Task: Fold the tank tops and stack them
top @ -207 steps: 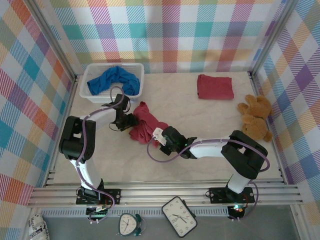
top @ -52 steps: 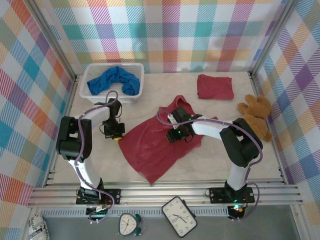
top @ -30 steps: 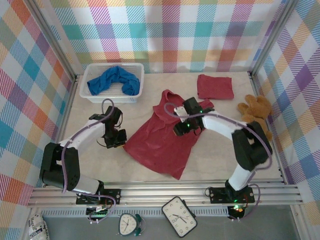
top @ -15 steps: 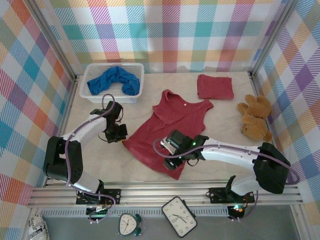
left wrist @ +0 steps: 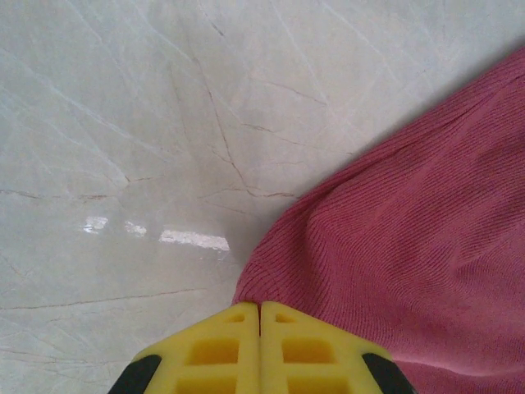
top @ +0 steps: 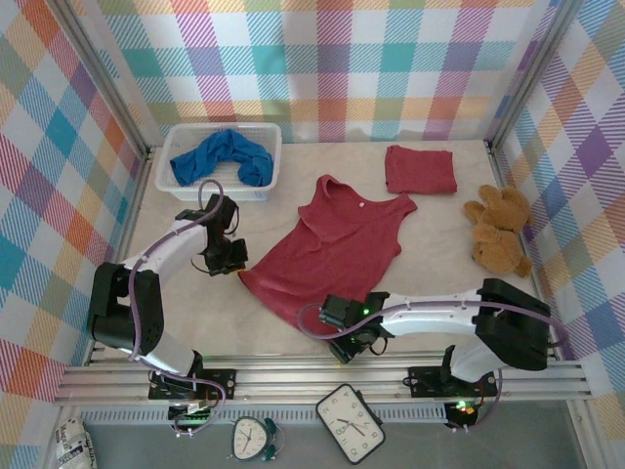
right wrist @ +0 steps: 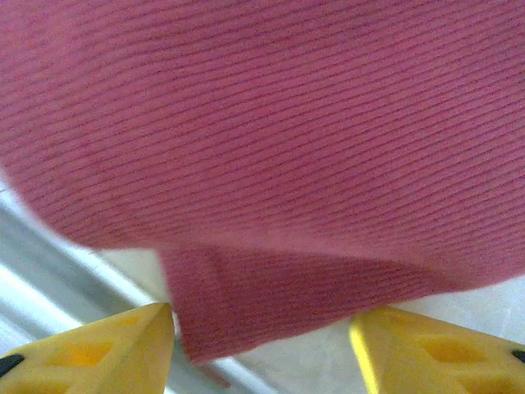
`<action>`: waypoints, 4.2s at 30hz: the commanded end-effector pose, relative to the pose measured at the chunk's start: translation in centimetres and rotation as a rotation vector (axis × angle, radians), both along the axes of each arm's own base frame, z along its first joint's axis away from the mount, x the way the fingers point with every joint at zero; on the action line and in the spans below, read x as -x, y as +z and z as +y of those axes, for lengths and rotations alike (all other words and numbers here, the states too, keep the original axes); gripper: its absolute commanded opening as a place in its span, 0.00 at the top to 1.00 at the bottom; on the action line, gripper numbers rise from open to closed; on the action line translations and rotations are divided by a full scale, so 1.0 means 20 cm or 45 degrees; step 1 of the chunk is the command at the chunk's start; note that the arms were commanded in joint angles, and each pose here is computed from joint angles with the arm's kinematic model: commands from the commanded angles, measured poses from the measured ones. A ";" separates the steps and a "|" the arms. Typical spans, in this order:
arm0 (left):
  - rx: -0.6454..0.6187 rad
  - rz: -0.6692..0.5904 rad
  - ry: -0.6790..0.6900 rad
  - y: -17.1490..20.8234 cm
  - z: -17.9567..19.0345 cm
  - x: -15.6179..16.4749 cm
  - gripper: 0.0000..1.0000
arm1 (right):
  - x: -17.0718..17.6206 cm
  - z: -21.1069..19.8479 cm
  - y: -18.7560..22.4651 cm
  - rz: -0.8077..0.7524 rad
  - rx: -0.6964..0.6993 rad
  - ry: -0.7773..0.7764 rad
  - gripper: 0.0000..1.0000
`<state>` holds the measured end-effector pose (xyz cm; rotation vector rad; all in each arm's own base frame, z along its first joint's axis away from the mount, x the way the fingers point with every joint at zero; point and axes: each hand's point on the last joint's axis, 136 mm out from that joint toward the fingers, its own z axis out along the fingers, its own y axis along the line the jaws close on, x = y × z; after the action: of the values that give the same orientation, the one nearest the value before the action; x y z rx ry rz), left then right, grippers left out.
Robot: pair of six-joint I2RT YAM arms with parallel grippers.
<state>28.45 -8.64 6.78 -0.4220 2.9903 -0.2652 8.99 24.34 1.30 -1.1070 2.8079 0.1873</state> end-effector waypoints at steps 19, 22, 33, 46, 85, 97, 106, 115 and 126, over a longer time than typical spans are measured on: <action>-0.254 -0.261 0.018 0.50 0.20 -0.11 1.00 | -0.22 0.02 0.56 -0.449 -0.286 0.024 1.00; -0.337 -0.348 0.036 0.67 0.26 -0.12 1.00 | -0.24 0.07 0.77 -0.558 -0.425 0.110 1.00; -0.505 -0.675 0.097 1.30 0.42 -0.16 1.00 | -0.36 0.13 1.53 -0.981 -0.692 0.311 1.00; -0.280 -0.994 -0.041 1.63 0.13 -0.85 1.00 | -1.15 -0.16 1.98 -1.233 -0.810 0.036 1.00; -0.430 -0.120 0.129 0.23 0.54 -0.11 1.00 | 0.07 0.58 0.42 0.019 -0.745 0.631 1.00; -0.664 0.054 0.130 0.19 0.74 -0.08 0.89 | 0.26 0.80 0.34 0.211 -0.713 0.818 0.77; -0.420 -0.012 0.126 0.29 0.57 -0.08 0.57 | -0.07 0.59 0.70 0.078 -0.871 0.600 0.46; 0.091 -0.071 0.126 0.15 0.11 0.02 0.53 | -0.88 0.21 0.62 -0.143 -0.773 -0.033 0.38; 0.060 0.081 0.081 -0.17 0.02 0.11 0.54 | -1.09 0.14 0.17 0.089 -0.651 -0.314 0.39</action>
<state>25.83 -7.22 4.18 -0.5509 3.0383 -0.2983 30.59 26.67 5.07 -0.7055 2.6621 0.8400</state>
